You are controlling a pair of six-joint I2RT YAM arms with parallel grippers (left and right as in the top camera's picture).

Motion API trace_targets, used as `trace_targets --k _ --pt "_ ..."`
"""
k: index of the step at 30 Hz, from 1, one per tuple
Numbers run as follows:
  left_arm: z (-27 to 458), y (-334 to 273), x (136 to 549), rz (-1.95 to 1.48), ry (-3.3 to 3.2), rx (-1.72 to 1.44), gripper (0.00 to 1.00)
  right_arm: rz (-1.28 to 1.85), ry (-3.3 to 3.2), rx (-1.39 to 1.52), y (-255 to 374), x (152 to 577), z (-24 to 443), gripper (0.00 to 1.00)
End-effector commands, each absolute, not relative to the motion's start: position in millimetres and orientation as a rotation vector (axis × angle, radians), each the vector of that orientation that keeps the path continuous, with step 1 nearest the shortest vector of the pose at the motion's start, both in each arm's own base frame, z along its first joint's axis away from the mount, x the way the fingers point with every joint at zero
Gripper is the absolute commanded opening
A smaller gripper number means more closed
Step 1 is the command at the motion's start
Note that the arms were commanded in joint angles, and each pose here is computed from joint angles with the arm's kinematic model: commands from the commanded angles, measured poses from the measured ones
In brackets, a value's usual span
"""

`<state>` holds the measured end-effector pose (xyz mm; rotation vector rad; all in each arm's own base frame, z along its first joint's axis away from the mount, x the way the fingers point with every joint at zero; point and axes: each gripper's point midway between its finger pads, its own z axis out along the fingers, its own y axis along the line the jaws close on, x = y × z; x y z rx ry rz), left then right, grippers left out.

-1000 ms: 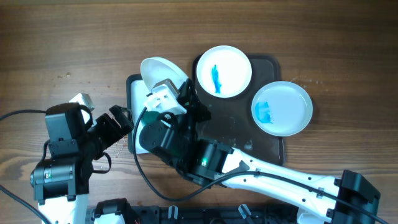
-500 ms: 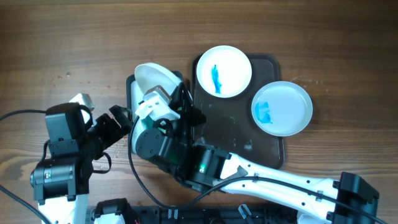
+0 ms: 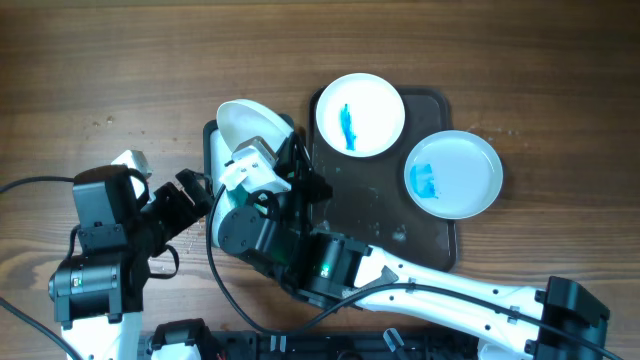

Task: Clean dirty plates on tray and stack at the side
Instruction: 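Lift the cleaned plate off the tray with the right gripper, then carry the plate right and set it on the table beside the tray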

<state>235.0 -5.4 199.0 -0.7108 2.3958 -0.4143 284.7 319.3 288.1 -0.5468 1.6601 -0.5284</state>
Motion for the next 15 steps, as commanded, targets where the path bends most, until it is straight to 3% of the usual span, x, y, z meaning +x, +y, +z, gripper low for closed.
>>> trace_targets --k 1,15 --pt "205.7 -4.0 237.0 -0.413 2.377 -0.703 1.0 -0.534 1.66 -0.505 316.6 286.2 291.4 0.04" --pt "205.7 -4.0 237.0 -0.413 2.377 -0.703 1.0 -0.706 1.544 -0.756 329.7 287.8 308.7 0.04"
